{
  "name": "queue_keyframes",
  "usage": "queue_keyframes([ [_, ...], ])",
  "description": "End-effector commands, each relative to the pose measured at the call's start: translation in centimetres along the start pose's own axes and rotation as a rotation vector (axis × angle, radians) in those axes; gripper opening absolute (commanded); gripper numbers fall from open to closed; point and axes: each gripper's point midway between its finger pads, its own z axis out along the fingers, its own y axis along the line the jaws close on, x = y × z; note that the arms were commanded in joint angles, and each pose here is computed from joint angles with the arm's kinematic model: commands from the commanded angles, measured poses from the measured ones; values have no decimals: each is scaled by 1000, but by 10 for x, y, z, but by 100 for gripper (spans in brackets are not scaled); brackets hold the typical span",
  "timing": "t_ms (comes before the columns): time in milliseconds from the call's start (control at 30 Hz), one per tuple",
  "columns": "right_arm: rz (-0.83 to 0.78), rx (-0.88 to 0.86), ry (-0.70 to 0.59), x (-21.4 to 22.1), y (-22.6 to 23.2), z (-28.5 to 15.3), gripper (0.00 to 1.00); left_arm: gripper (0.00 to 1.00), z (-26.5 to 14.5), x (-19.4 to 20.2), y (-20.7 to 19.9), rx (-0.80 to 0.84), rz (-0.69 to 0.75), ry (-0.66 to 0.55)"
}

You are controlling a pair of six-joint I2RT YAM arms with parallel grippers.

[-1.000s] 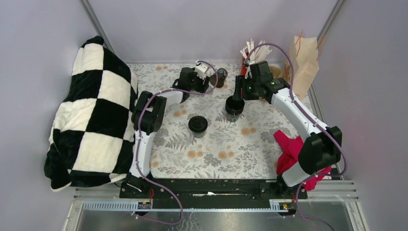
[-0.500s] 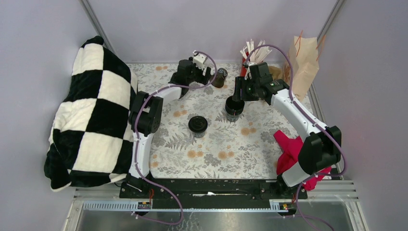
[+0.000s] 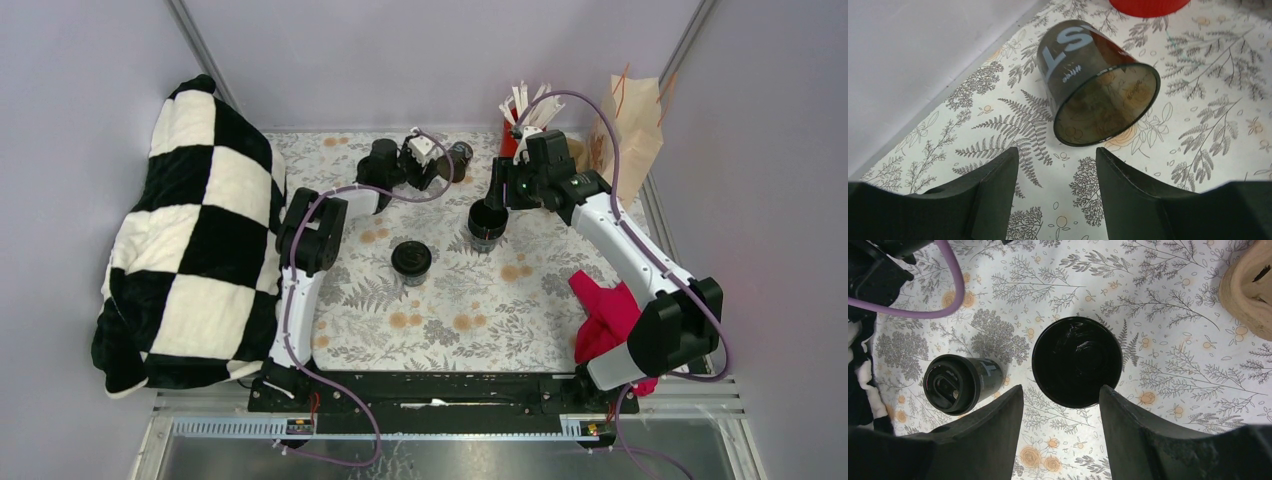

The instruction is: Pack the takeout coffee

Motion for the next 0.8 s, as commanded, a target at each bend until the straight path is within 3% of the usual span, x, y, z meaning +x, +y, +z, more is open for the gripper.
queue_keyframes([
  [0, -24, -46, -64, -13, 10, -8, 64, 62, 7, -25, 6, 9, 164, -117],
  [267, -24, -60, -84, -13, 12, -11, 64, 62, 29, -20, 18, -110, 229, -174],
  [400, -20, -65, -91, -13, 13, -13, 64, 55, 42, -27, 16, -115, 243, -223],
  [533, -17, -61, -109, -14, 13, -18, 64, 37, 46, -35, 19, -165, 251, -271],
  [633, -10, -40, -144, -18, 10, -27, 65, 11, 40, -49, 22, -199, 227, -310],
  [700, -4, -18, -166, -19, 6, -33, 65, 2, 29, -66, 23, -228, 209, -353],
  [767, 1, 1, -181, -19, 3, -38, 66, 0, 15, -86, 26, -264, 180, -387],
])
